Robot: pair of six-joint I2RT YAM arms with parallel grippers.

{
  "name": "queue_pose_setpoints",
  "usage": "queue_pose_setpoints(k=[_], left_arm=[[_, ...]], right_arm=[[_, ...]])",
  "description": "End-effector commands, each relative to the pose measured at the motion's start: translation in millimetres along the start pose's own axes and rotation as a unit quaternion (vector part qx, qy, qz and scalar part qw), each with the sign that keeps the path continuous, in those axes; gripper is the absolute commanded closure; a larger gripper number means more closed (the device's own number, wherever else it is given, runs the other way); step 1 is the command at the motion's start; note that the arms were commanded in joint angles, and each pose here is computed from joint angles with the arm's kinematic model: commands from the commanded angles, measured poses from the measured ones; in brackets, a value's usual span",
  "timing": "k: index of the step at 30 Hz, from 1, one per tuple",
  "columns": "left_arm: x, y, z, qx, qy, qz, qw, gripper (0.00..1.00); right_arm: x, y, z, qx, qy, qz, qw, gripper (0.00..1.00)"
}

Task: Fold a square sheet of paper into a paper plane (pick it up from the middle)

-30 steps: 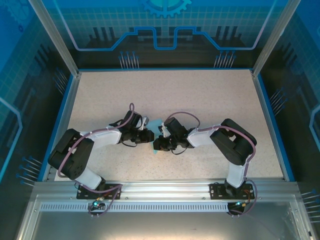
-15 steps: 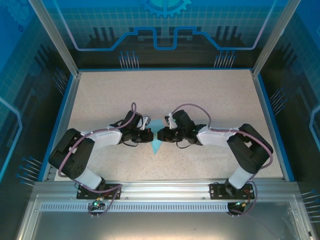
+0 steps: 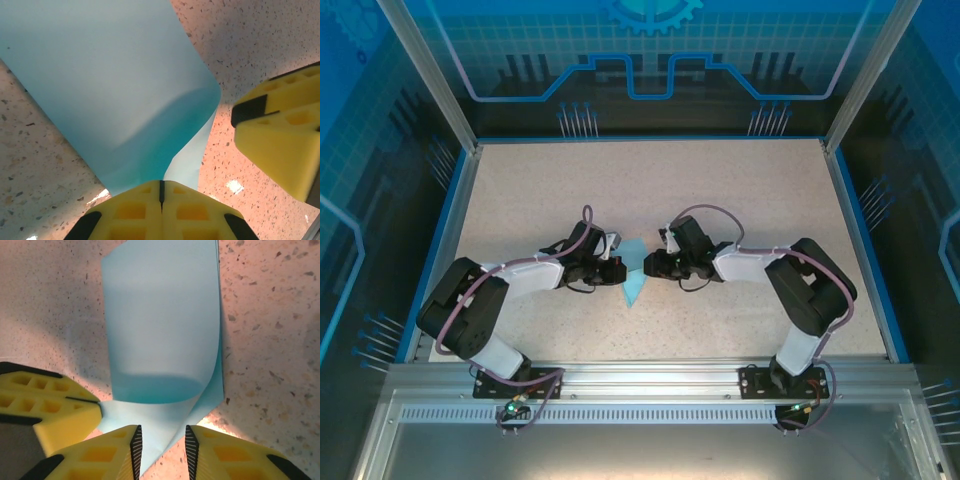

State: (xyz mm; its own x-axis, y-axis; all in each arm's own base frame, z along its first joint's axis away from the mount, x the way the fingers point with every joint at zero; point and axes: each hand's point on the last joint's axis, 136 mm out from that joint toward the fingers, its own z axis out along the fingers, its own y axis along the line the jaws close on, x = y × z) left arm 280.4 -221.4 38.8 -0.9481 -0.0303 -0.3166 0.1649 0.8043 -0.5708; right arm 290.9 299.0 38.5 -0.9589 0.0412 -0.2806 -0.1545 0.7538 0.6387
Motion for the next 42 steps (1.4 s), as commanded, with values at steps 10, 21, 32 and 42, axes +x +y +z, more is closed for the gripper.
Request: queue_pose_setpoints(k=[10, 21, 32, 42], left_arm=[[-9.3, -3.9, -2.7, -0.006, -0.011, 0.005, 1.0, 1.0], [-14.3, 5.0, 2.0, -0.029, -0.019, -0.001, 0.999, 1.0], [-13.1, 9.9, 5.5, -0.036, -0.016, -0.006, 0.999, 1.0], [-12.4, 13.2, 10.7, -0.04, -0.012, -0.011, 0.999, 1.0]], right_arm=[[-9.9, -5.4, 17.2, 0.021, 0.015, 0.005, 1.0, 0.66], [-4.6, -15.3, 18.5, 0.037, 0.016, 0.01, 0.999, 0.62], [2.8, -22.6, 25.1, 0.061, 0.031, 0.004, 0.998, 0.61], [10.5, -35.0, 27.1, 0.1, 0.04, -0.005, 0.994, 0.62]])
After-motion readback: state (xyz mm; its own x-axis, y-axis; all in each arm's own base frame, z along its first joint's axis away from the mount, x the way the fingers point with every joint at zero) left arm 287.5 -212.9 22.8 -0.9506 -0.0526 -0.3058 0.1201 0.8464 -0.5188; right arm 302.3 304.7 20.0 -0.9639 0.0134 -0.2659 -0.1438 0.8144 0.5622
